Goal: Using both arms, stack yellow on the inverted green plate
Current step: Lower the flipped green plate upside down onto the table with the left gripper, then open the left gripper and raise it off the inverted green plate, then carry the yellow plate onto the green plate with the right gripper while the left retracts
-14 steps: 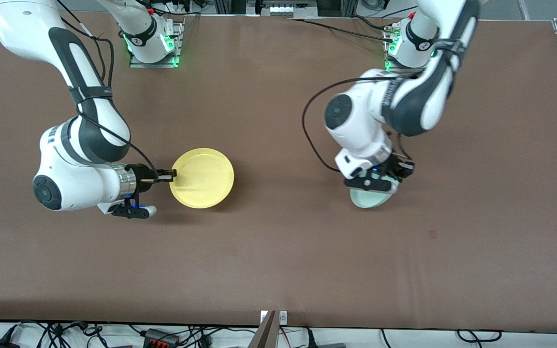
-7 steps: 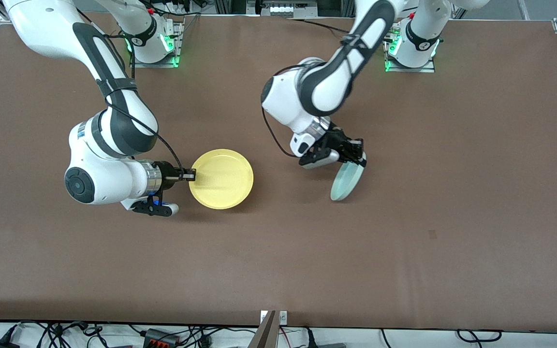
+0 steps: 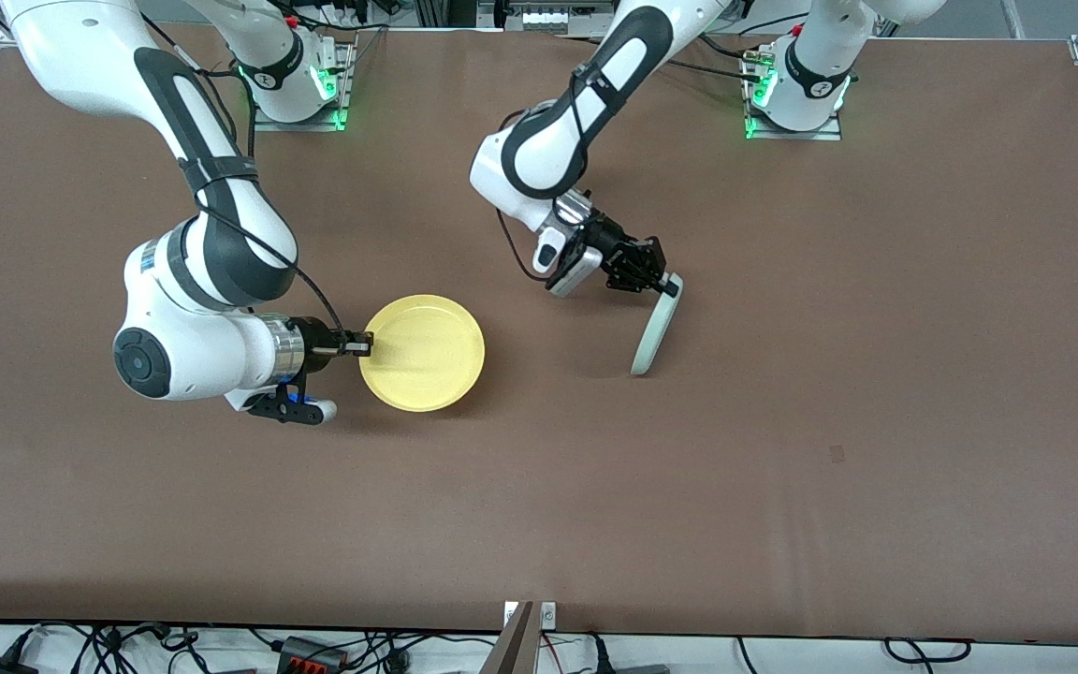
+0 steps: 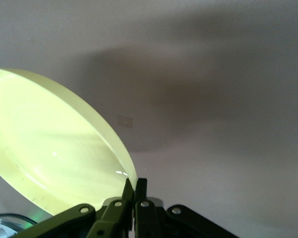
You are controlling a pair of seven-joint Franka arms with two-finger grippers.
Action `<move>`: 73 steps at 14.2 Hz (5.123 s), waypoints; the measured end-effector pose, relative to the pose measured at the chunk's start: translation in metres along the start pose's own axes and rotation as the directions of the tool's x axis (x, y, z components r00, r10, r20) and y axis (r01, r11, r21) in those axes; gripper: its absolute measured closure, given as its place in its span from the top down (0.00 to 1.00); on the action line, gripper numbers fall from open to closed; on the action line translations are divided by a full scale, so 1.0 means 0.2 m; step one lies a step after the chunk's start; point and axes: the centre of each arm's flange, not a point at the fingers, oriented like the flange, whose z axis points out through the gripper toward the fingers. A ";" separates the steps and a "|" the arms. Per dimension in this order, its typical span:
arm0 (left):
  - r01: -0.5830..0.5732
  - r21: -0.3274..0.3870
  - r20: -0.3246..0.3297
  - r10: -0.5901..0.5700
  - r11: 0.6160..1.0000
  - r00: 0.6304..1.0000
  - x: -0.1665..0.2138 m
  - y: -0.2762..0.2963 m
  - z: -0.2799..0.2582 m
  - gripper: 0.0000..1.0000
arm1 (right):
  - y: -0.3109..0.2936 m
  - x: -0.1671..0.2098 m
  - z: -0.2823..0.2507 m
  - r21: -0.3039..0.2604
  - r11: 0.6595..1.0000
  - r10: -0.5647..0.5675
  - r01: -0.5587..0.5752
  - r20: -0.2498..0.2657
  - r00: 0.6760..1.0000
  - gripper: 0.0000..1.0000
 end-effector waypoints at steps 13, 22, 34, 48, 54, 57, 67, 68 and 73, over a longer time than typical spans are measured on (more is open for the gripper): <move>0.382 -0.573 0.417 -0.144 0.725 0.898 0.33 0.04 -0.12 1.00 | 0.00 0.01 0.00 0.002 1.000 0.000 0.000 -0.001 1.000 0.03; 0.512 -0.593 0.555 -0.144 0.622 0.819 0.43 -0.07 -0.07 1.00 | 0.01 0.02 -0.01 0.000 1.000 -0.003 0.003 -0.005 1.000 0.03; 0.476 -0.667 0.539 -0.070 0.574 0.839 0.41 0.07 0.13 1.00 | 0.02 0.02 -0.01 -0.002 1.000 -0.003 0.003 -0.004 1.000 0.03; 0.248 -0.885 0.339 0.183 0.394 0.923 0.63 -0.33 0.29 1.00 | -0.21 -0.05 0.15 0.019 0.999 -0.042 0.042 0.027 0.999 0.03; 0.429 -0.767 0.524 0.079 0.476 0.848 0.80 -1.03 0.95 1.00 | -0.52 -0.12 0.52 0.002 0.997 -0.082 0.082 0.018 0.996 0.03; 0.461 -0.733 0.566 0.072 0.500 0.821 0.78 -1.30 1.26 1.00 | -0.66 -0.15 0.68 0.009 0.999 -0.045 0.045 -0.013 0.999 0.03; 0.283 -0.787 0.426 0.150 0.548 0.892 0.62 -2.14 1.24 1.00 | -0.99 -0.28 1.16 0.080 0.993 0.097 -0.088 -0.108 0.989 0.03; 0.260 -0.803 0.400 0.162 0.537 0.902 0.60 -2.21 1.27 1.00 | -0.99 -0.28 1.16 0.094 0.990 0.114 -0.105 -0.100 0.988 0.03; 0.254 -0.858 0.371 0.196 0.447 0.908 0.47 -2.39 1.55 1.00 | -1.04 -0.32 1.17 0.138 0.980 0.153 -0.142 -0.070 0.986 0.03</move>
